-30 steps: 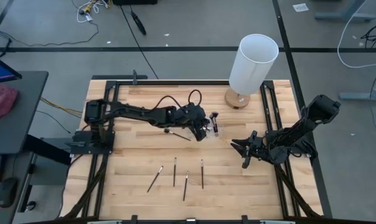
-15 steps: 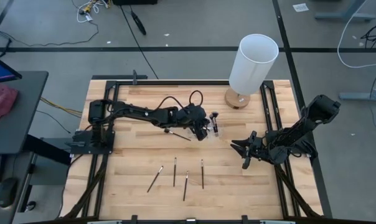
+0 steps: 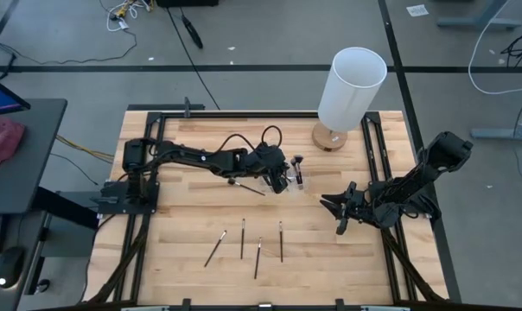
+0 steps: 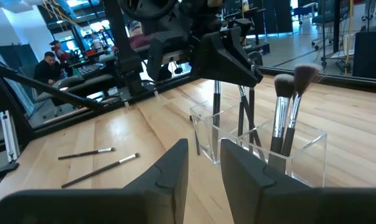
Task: Pick & Place Makeup Supplies
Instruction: Put the black makeup brush into the transparent organizer
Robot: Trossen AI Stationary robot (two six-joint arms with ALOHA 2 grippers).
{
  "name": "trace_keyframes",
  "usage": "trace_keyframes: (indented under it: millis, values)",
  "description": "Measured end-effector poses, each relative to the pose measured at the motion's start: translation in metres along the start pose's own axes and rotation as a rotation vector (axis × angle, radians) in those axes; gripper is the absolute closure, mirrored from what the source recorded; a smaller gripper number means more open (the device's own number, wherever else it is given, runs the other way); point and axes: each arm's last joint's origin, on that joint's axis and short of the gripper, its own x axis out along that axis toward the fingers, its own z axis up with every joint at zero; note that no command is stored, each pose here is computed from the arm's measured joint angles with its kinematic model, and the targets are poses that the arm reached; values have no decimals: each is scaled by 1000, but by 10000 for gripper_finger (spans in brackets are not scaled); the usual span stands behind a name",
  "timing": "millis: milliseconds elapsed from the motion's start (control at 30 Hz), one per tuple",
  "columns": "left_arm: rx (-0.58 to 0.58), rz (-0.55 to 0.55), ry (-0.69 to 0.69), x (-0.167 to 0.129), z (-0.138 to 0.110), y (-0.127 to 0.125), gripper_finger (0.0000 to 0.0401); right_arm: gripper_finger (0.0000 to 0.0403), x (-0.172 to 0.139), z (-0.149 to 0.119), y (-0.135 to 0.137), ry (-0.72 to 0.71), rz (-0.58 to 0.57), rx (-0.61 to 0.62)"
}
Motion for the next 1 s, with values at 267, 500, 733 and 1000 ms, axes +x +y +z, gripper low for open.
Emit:
trace_keyframes:
  millis: [267, 500, 733, 1000]
  values:
    - [5, 35, 5, 0, -1, 1, 293, 305, 0, 0, 0, 0, 0, 0]
    - [21, 96, 9, -1, -2, 3, 283, 305, 0, 0, 0, 0, -1, -1]
    - [49, 100, -25, -20, 12, -1, 284, 305, 0, 0, 0, 2, -2, -5]
    - [172, 113, -53, -78, 28, -31, 284, 305, 0, -1, 0, 4, -3, 0]
